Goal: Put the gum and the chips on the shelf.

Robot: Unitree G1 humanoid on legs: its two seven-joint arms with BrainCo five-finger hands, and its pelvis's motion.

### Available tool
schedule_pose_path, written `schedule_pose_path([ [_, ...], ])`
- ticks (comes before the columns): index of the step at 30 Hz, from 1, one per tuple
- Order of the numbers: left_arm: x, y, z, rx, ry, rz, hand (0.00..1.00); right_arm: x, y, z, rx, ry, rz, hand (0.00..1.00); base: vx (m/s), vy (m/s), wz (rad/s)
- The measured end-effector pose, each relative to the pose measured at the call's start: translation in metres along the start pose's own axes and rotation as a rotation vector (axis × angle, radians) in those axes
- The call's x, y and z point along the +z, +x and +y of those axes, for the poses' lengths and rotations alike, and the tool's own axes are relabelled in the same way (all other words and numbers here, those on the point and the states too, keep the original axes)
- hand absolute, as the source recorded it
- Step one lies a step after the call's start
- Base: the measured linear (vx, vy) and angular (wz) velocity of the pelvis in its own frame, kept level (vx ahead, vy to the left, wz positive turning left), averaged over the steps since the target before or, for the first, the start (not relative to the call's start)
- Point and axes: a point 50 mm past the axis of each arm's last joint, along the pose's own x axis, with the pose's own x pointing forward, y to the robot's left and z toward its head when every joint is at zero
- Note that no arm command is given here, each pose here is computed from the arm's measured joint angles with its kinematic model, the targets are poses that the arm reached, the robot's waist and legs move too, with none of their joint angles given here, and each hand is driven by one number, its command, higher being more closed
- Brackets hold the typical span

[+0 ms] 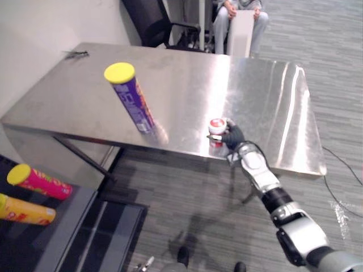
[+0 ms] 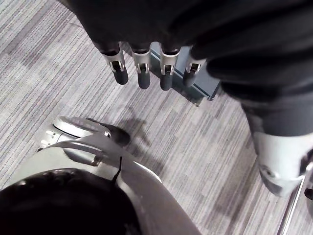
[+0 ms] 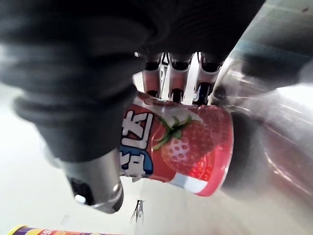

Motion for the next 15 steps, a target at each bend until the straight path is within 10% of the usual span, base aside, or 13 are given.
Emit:
schedule_pose_path([
  [15, -0.007, -0.004, 0.007, 0.027, 0.000, 0.018, 0.00, 0.054, -0.084, -0.074, -0.191, -0.062, -0.363, 1.00, -0.01, -0.009, 0.05],
])
